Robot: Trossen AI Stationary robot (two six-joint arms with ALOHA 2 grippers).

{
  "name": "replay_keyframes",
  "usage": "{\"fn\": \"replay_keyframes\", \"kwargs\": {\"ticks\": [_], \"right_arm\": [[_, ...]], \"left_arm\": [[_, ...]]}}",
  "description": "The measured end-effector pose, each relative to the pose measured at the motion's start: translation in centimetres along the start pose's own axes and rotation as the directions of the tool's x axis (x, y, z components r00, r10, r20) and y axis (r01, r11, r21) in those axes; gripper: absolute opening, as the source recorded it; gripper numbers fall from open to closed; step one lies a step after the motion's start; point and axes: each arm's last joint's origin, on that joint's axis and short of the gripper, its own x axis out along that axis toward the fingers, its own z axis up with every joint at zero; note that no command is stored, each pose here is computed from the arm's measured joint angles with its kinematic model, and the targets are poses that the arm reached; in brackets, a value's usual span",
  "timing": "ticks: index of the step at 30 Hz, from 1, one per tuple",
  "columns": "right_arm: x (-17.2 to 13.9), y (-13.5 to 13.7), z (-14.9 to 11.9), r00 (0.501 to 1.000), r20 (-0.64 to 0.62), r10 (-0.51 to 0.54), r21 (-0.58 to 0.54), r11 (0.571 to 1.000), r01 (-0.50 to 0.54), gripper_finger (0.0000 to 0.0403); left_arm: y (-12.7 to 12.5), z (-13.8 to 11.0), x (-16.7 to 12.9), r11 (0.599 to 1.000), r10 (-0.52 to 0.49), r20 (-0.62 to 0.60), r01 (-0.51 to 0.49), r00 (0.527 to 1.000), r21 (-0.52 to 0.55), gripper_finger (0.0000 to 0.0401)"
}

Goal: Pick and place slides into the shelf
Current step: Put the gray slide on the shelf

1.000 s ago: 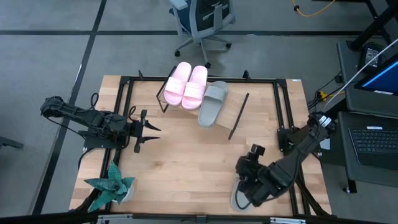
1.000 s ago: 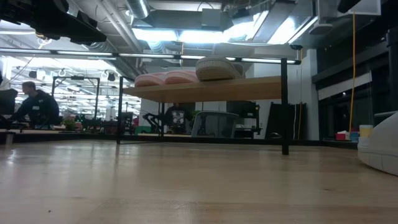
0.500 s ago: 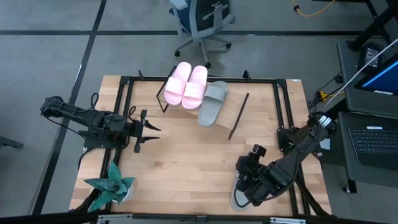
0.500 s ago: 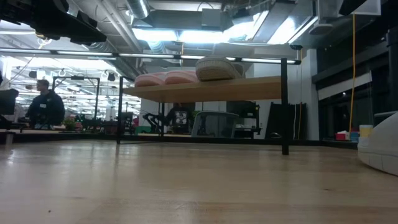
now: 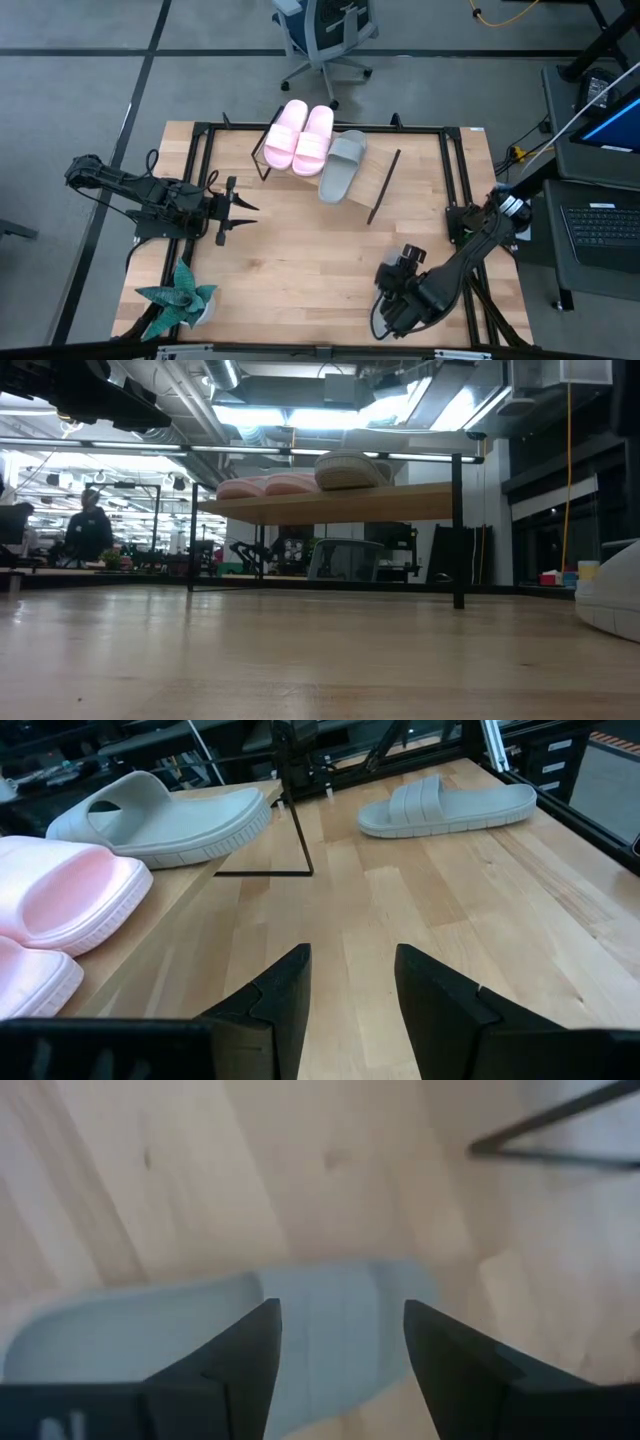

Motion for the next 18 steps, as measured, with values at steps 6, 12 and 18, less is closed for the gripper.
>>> {"fn": "replay_keyframes", "kwargs": {"ticks": [6,12,18], "right_arm": [[0.9,1.0,-0.5,0.988,-0.149,0.052,0.032,0.998,-0.048,0.0213],[0.9,1.5,-0.6,0.966,-0.224,0.129,0.136,0.986,-0.1,0.0213],[0.9,1.7,-0.5,0.963,-0.218,0.156,0.211,0.971,-0.109,0.0213]], "left_arm": [[0.0,0.0,0.0,1.0,0.0,0.0,0.0,1.0,0.0,0.0139],[0.0,0.0,0.0,1.0,0.0,0.001,0.0,1.0,0.0,0.0139],[0.0,0.0,0.0,1.0,0.0,0.0,0.0,1.0,0.0,0.0139]]}}
